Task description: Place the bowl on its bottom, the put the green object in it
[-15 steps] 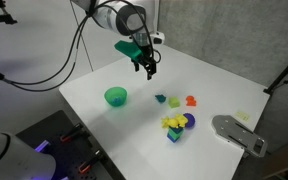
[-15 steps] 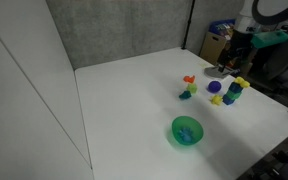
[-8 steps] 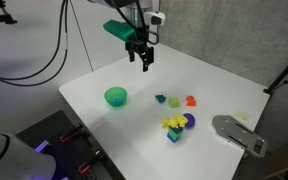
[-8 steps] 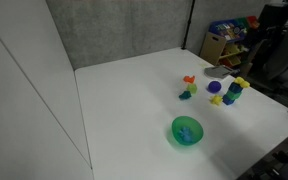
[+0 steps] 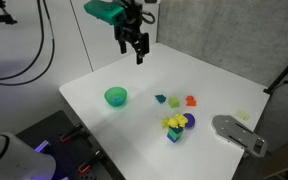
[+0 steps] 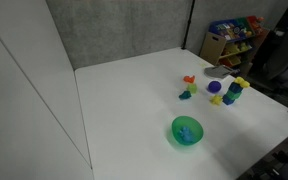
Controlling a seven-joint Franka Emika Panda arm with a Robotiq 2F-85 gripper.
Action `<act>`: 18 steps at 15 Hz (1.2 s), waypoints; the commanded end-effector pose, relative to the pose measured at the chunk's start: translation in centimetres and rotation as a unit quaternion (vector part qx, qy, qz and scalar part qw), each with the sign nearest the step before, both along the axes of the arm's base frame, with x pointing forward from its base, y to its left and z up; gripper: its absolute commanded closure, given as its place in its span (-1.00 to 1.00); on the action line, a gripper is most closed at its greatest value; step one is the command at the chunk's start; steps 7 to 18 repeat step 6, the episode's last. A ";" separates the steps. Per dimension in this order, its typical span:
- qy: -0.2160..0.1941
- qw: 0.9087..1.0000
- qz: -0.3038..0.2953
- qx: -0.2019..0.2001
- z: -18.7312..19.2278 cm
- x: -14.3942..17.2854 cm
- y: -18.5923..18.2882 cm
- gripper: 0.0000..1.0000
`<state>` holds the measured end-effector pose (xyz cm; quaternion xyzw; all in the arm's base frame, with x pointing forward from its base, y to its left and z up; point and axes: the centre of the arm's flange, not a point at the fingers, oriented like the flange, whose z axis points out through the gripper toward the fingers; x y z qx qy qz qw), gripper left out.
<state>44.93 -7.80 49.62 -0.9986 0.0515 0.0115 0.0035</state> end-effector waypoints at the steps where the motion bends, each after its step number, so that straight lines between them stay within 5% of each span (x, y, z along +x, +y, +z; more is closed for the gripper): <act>1: -0.015 1.000 0.005 0.000 1.0 -2.2 -1.0 -1.00; 18: -0.012 1.000 -0.005 0.002 0.9 -1.4 -0.6 -1.00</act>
